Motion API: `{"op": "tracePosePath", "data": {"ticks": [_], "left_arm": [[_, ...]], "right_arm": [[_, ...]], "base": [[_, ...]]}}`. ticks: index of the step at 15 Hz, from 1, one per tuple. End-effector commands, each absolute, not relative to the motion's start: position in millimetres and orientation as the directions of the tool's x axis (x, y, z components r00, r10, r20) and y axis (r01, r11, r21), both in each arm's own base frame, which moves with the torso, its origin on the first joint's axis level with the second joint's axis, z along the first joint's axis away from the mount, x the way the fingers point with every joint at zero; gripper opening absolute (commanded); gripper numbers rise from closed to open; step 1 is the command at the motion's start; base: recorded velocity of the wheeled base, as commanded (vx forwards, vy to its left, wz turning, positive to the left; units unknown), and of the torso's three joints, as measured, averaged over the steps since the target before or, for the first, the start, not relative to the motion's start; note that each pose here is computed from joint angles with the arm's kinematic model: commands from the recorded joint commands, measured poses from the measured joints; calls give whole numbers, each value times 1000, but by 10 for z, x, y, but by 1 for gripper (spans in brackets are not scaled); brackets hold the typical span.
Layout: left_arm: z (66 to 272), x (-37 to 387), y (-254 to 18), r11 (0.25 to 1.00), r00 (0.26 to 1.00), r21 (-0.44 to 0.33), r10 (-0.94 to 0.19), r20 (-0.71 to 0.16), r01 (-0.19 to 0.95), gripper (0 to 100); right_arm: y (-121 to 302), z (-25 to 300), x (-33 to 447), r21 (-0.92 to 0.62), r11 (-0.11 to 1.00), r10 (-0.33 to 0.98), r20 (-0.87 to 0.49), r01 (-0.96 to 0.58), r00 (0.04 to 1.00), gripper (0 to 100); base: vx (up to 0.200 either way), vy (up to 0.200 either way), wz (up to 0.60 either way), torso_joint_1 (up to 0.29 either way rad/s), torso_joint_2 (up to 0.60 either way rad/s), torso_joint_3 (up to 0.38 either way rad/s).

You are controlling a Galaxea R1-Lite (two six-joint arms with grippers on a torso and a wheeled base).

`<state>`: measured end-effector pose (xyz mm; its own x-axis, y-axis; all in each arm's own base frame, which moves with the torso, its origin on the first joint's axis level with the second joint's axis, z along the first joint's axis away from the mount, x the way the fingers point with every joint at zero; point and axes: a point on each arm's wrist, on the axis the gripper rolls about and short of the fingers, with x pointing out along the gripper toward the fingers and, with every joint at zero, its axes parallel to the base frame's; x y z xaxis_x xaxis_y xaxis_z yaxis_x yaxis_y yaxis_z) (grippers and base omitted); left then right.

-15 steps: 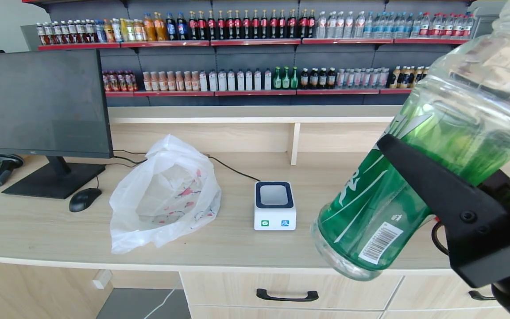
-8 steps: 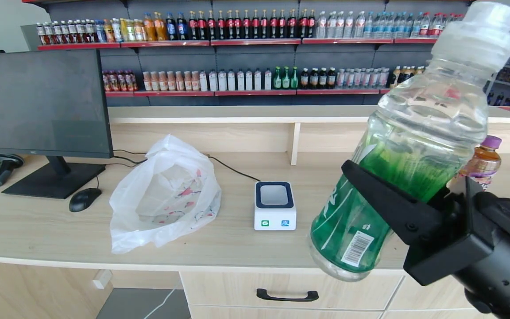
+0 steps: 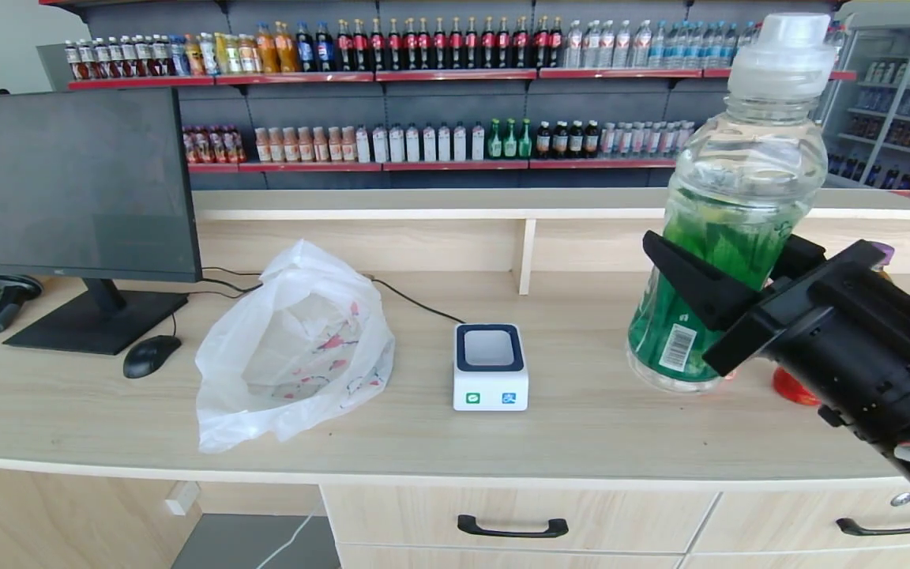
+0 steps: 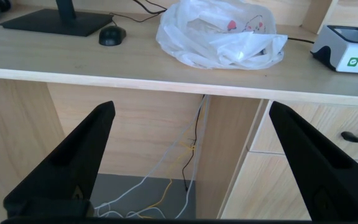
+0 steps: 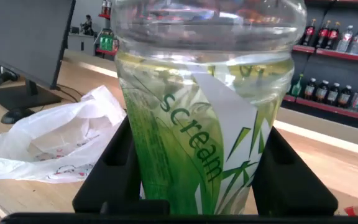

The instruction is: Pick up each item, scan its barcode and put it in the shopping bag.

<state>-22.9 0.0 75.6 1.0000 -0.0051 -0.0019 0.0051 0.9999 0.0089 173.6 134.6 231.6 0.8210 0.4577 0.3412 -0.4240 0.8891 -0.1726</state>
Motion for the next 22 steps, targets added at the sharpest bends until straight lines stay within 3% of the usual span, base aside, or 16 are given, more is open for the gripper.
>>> {"op": "tracePosePath", "data": {"ticks": [1,4,8,13,22], "left_arm": [[756,-229,0,1000,1000,8,-5,-2,5,100],[756,-229,0,1000,1000,8,-5,-2,5,100],[754,-229,-1,1000,1000,8,-3,-3,3,100],[754,-229,0,1000,1000,-6,-2,-3,2,100],[755,-228,0,1000,1000,-6,0,-5,0,100]], "right_arm": [[1291,2282,1783,-148,901,434,326,-408,840,0],[1295,2270,1836,-107,907,419,322,-407,849,0],[1214,2233,1853,-48,918,386,328,-393,862,0],[1141,2204,1859,-28,927,362,325,-373,874,0],[1074,2135,1771,-27,928,362,311,-372,879,0]], "base": [[0,0,0,0,0,0],[0,0,0,0,0,0],[-200,0,0,11,1,0],[0,0,0,0,0,0],[0,200,0,7,5,2]]}}
